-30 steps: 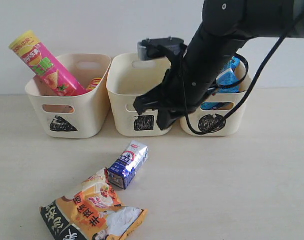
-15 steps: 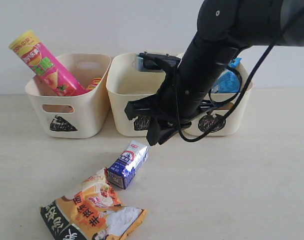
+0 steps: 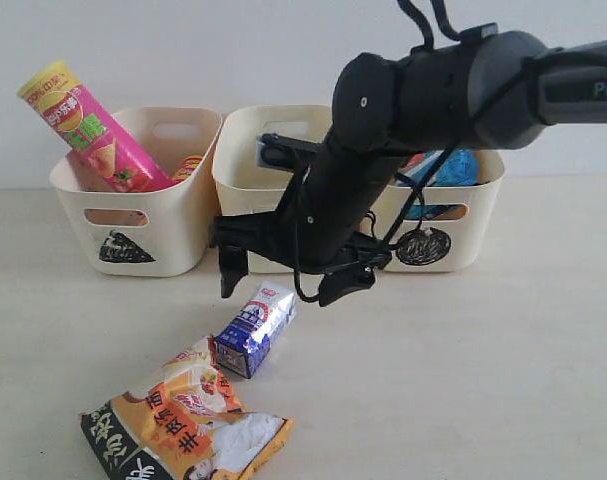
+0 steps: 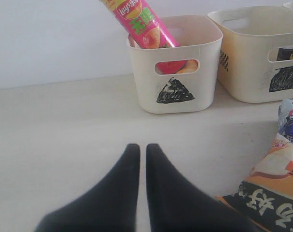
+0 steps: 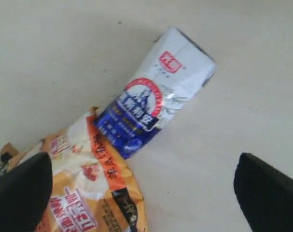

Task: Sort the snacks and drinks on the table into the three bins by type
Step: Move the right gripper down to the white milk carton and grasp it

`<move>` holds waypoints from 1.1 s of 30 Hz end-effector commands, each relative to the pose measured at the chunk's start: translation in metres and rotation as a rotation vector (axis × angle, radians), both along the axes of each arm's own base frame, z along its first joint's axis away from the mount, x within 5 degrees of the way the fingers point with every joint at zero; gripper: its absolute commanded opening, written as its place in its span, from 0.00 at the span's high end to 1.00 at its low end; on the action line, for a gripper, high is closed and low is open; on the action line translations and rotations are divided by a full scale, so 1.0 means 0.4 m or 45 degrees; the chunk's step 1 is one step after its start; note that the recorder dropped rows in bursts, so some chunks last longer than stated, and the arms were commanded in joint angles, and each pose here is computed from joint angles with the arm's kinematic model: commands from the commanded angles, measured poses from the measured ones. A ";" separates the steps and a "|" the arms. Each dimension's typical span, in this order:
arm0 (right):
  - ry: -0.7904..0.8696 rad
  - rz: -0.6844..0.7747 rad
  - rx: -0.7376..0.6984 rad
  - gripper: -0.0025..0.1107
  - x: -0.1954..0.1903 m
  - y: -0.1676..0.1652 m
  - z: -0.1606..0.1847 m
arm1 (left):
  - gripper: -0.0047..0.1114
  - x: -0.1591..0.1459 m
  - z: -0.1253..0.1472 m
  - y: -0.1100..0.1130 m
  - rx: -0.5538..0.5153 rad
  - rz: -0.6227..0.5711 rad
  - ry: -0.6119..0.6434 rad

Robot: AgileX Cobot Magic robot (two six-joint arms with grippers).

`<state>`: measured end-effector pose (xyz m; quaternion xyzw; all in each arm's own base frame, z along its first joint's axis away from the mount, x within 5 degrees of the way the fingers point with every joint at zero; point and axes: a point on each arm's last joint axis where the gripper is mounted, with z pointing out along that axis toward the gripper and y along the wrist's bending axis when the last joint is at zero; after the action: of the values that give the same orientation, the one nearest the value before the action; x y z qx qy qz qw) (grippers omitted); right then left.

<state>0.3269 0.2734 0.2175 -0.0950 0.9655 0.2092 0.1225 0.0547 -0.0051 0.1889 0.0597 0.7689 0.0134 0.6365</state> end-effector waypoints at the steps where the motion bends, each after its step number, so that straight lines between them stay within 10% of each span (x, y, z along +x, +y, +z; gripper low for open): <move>1: 0.062 -0.172 -0.068 0.16 0.022 -0.001 -0.019 | 0.92 0.000 -0.002 0.000 0.006 0.000 -0.003; 28: 0.062 -0.379 -0.023 0.16 0.102 0.114 -0.179 | 0.92 0.000 -0.002 0.000 0.009 0.000 -0.003; 33: 0.069 -0.378 -0.034 0.41 0.102 0.114 -0.189 | 0.92 0.000 -0.002 0.000 0.009 0.000 -0.003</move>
<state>0.3668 0.3180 0.1398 0.0565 0.9756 0.1757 0.1193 0.0547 -0.0051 0.1889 0.0597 0.7689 0.0134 0.6365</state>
